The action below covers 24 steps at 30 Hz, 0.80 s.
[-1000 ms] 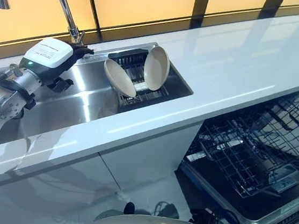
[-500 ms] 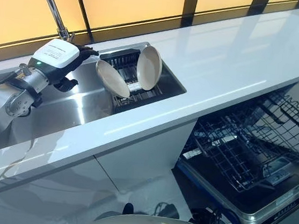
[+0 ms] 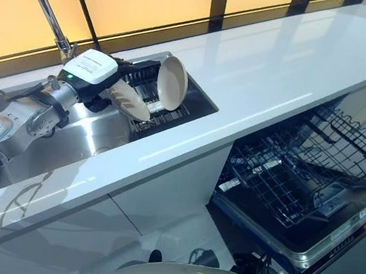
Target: Pick up plates and place into dishwasher.
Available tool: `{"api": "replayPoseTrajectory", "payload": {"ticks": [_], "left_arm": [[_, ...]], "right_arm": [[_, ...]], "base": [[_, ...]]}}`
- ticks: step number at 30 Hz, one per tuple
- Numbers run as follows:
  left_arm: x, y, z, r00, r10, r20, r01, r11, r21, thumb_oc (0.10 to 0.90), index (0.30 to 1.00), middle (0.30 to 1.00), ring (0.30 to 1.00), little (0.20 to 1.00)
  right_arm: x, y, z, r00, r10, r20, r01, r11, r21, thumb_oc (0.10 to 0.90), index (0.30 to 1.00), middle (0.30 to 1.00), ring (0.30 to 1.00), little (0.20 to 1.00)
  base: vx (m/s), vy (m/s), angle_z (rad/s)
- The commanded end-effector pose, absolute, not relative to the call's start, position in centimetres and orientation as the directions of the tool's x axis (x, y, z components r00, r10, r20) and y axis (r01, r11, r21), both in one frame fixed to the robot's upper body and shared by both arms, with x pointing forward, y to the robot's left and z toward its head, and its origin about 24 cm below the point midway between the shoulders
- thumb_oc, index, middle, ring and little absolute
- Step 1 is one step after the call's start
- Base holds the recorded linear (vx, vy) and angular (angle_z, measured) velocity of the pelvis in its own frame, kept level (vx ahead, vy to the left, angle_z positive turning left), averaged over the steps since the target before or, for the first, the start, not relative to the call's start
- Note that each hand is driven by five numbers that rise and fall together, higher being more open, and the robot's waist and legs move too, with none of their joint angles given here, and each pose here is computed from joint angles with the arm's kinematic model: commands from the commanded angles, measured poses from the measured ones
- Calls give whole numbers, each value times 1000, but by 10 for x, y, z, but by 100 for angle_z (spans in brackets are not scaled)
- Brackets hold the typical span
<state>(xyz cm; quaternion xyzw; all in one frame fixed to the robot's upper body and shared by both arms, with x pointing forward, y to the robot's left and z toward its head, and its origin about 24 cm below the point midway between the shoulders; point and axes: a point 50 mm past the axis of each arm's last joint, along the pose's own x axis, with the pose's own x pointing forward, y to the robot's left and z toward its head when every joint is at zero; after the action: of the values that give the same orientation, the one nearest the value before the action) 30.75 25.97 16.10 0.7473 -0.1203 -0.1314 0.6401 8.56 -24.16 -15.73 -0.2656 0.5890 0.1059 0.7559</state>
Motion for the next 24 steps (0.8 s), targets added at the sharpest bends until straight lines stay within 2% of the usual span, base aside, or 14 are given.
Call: {"api": "replayPoseTrajectory", "payload": {"ticks": [1,10,21,22,23,24], "left_arm": [[331,271,234,942,-260,211,-251,-133,959,800,900,900,900,900],[341,271,208,969,-236,74,-121,-190,974,800,900,900,900,900],[350,280,191,985,-169,28,-63,-204,977,800,900,900,900,900],[350,281,190,986,-165,23,-57,-201,978,712,825,825,825,812],[351,281,189,987,-160,22,-52,-190,980,256,434,434,434,356],[351,281,190,987,-156,32,-60,-177,982,100,300,300,300,200]], "right_arm": [[101,-251,-149,348,-148,-926,-507,801,-319,800,900,900,900,900],[101,-253,-149,346,-156,-925,-504,801,-323,800,900,900,900,900],[100,-257,-148,344,-167,-924,-504,798,-331,800,900,900,900,900],[100,-257,-148,344,-168,-924,-504,798,-332,800,900,900,900,900],[100,-257,-148,344,-168,-924,-503,798,-333,800,900,900,900,900],[100,-258,-148,345,-170,-923,-499,800,-334,800,900,900,900,900]], "base": [[29,6,-14],[16,12,-4],[16,17,-3],[23,30,-6],[17,25,-3],[15,30,-5]]}}
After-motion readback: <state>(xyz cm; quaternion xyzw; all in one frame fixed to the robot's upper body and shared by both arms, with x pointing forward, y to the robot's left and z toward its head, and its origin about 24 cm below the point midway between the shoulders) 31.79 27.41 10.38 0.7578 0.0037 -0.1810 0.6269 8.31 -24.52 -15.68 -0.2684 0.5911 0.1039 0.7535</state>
